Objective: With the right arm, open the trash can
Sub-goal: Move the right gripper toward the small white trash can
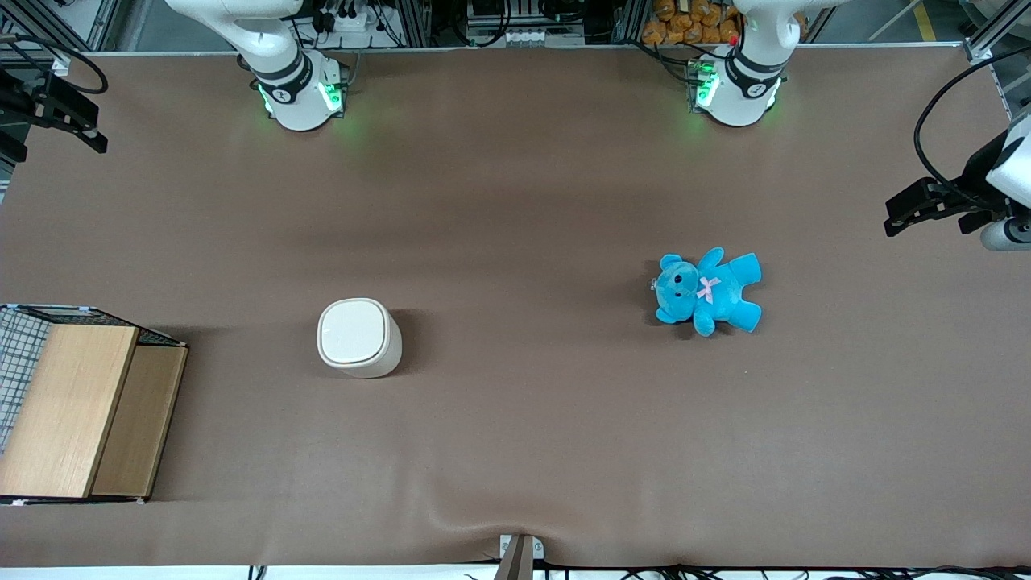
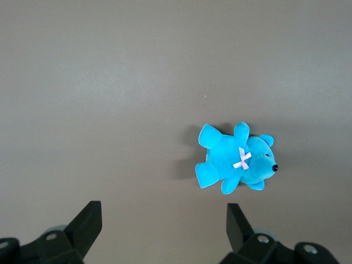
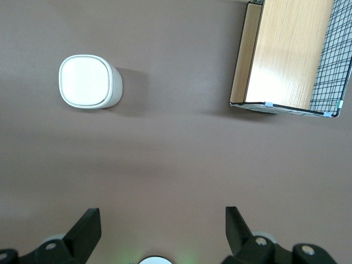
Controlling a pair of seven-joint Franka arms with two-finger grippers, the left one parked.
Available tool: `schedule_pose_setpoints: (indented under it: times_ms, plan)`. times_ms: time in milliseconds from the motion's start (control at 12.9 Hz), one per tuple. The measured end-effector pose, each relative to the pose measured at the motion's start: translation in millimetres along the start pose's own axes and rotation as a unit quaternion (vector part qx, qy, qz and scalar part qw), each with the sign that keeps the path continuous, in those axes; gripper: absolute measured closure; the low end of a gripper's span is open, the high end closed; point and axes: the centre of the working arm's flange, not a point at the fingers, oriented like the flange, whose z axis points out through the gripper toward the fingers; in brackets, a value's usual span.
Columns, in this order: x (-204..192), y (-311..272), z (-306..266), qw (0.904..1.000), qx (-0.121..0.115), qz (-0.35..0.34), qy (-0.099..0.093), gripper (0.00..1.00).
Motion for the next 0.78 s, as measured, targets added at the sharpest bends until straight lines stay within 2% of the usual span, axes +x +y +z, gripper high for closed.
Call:
schedule_pose_setpoints:
  times_ms: [544,777]
  plan:
    - [11,-5,14,1.0000,0.008,-0.002,0.000,0.00]
    - [39,-57,57,1.0000,0.007,-0.001,-0.007,0.00]
